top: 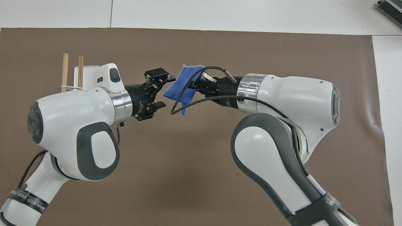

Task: Right arm passes towel to left arm to hang
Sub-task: 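Close the left gripper on the towel held by the right gripper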

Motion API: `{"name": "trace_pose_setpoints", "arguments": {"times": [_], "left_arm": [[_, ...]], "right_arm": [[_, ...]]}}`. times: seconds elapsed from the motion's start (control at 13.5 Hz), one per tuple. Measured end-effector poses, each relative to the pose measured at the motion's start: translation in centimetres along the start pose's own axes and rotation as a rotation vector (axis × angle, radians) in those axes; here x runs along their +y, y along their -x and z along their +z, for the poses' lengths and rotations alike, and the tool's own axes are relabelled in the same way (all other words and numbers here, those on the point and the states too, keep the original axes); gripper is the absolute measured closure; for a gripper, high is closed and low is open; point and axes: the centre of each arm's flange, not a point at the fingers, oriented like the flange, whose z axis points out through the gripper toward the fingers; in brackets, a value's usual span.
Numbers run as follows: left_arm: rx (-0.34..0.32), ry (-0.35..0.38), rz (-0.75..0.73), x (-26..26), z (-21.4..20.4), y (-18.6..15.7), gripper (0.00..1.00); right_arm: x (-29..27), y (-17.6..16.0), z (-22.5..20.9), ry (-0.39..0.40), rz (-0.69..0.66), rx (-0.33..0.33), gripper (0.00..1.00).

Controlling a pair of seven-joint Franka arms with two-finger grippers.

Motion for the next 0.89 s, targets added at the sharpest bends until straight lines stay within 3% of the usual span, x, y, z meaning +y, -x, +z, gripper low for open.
{"name": "trace_pose_setpoints", "arguments": {"times": [0.37, 0.52, 0.67, 0.74, 0.89], "left_arm": [[-0.003, 0.026, -0.059, 0.94, -0.01, 1.52, 0.0], [0.004, 0.031, -0.063, 0.92, 0.08, 1.19, 0.04], [0.01, 0.032, -0.067, 0.85, 0.17, 0.85, 0.22], [0.011, 0.032, -0.069, 0.84, 0.16, 0.73, 0.23], [0.012, 0.033, -0.07, 0.83, 0.15, 0.66, 0.48]], "right_arm": [[-0.01, -0.03, -0.17, -0.001, 0.0, 0.002, 0.96], [0.0, -0.06, -0.29, -0.002, 0.001, 0.003, 0.96], [0.03, -0.03, -0.39, -0.002, 0.001, 0.003, 0.96], [0.06, -0.01, -0.41, -0.002, 0.001, 0.003, 0.96], [0.13, 0.02, -0.43, -0.001, 0.002, 0.003, 0.96]]}}
